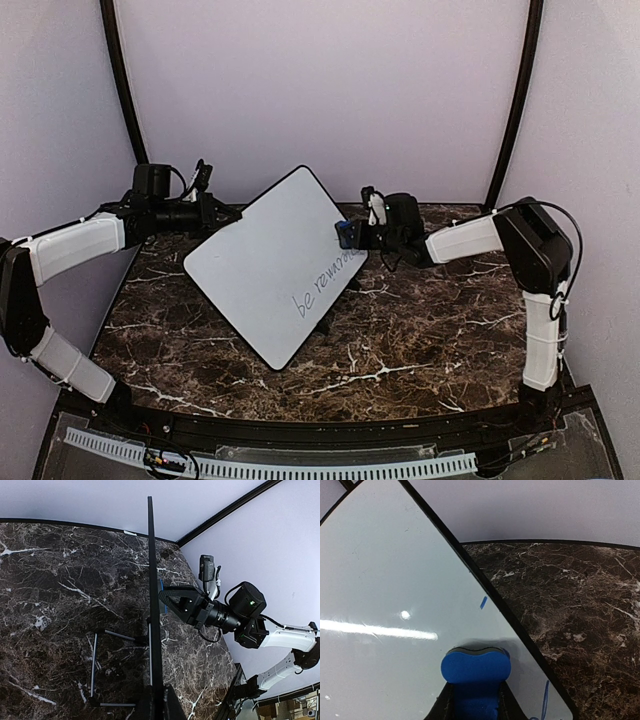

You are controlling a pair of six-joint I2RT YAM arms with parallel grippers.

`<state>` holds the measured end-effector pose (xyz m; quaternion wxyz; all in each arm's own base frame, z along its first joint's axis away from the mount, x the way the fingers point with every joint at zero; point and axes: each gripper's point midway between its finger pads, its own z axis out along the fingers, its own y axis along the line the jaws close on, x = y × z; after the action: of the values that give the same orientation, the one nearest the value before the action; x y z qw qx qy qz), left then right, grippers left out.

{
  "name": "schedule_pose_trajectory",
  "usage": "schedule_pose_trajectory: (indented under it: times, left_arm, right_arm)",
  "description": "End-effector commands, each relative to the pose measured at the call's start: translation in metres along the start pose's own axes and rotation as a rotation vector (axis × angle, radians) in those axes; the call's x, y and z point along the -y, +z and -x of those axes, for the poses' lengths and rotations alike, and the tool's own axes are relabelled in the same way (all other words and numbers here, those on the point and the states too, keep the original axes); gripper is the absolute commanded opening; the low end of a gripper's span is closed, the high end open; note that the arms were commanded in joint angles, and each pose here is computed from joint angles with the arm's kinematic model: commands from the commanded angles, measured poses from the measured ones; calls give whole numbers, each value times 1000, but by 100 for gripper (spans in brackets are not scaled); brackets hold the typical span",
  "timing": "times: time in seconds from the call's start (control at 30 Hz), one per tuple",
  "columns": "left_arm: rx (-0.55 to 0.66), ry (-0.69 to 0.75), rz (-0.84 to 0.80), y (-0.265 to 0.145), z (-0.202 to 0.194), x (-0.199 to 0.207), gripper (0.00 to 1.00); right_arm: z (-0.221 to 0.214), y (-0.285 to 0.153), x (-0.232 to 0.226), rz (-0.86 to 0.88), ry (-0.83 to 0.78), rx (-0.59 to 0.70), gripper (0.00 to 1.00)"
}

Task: Erase the whiteboard
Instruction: Erase the whiteboard at the center of the board.

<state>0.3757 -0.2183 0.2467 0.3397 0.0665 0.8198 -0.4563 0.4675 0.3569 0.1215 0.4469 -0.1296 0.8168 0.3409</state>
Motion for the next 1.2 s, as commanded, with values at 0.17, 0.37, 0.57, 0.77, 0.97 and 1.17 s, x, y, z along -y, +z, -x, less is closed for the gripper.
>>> schedule_pose_trajectory:
  times: [0.17, 0.37, 0.57, 0.77, 0.97, 1.17]
  left_arm:
    - [-71, 119, -206, -4, -17, 50, 0]
    - [-72, 123, -208, -4, -17, 51, 0]
    - [-72, 122, -210, -4, -17, 52, 0]
    - [-70, 124, -213, -5, -16, 53, 0]
    - [-73, 118, -216, -4, -17, 52, 0]
    - [-75, 116, -212, -3, -17, 51, 0]
  right_arm:
    - [4, 37, -19, 30, 58, -142, 22]
    - [42, 52, -27, 10, 74, -112, 23]
    - [11, 45, -2, -46, 143, -169, 23]
    - [-42, 17, 35, -99, 240, -225, 23]
    - [-72, -2, 48, -97, 285, -258, 23]
    - [-55, 4, 17, -27, 212, -231, 23]
